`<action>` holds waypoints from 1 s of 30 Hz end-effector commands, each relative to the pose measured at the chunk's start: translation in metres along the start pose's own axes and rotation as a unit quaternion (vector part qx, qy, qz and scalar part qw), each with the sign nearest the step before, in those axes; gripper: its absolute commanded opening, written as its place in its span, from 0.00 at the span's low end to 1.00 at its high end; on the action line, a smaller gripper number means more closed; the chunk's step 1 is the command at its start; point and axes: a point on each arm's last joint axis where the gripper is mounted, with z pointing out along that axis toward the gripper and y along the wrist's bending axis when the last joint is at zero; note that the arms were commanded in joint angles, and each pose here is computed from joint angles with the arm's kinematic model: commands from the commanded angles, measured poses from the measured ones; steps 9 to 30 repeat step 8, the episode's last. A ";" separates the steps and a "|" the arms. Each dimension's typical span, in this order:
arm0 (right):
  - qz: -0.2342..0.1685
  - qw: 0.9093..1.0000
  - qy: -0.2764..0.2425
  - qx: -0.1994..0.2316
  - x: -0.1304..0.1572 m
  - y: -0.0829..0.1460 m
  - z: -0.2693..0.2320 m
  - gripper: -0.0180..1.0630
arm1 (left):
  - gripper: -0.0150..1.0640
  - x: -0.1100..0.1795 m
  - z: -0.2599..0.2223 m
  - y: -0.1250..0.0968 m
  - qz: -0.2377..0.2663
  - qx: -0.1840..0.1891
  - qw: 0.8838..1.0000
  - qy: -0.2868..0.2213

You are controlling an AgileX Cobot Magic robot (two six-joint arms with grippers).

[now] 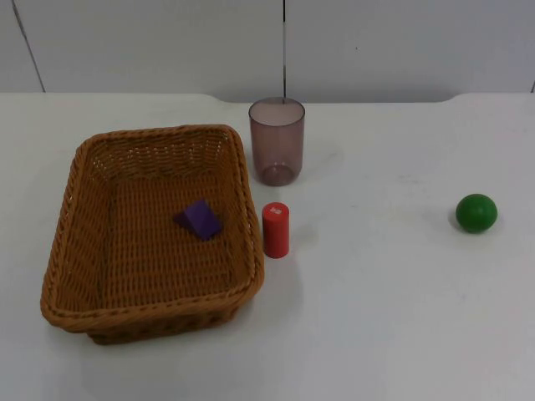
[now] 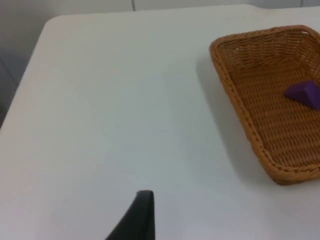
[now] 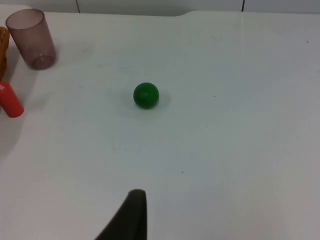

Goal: Pick up the basket with the left hand and place the triangular block into the basket with the right hand.

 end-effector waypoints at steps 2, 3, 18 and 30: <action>-0.001 1.000 -0.006 0.002 -0.001 0.000 0.000 0.98 | 0.99 0.000 0.001 0.001 -0.010 -0.004 1.000 -0.004; -0.001 1.000 -0.006 0.002 -0.001 0.000 0.000 0.98 | 0.99 0.000 0.001 0.001 -0.010 -0.004 1.000 -0.004; -0.001 1.000 -0.006 0.002 -0.001 0.000 0.000 0.98 | 0.99 0.000 0.001 0.000 0.001 0.002 1.000 -0.004; -0.001 1.000 -0.006 0.002 -0.001 0.000 0.000 0.98 | 0.99 0.000 0.001 0.000 0.001 0.002 1.000 -0.004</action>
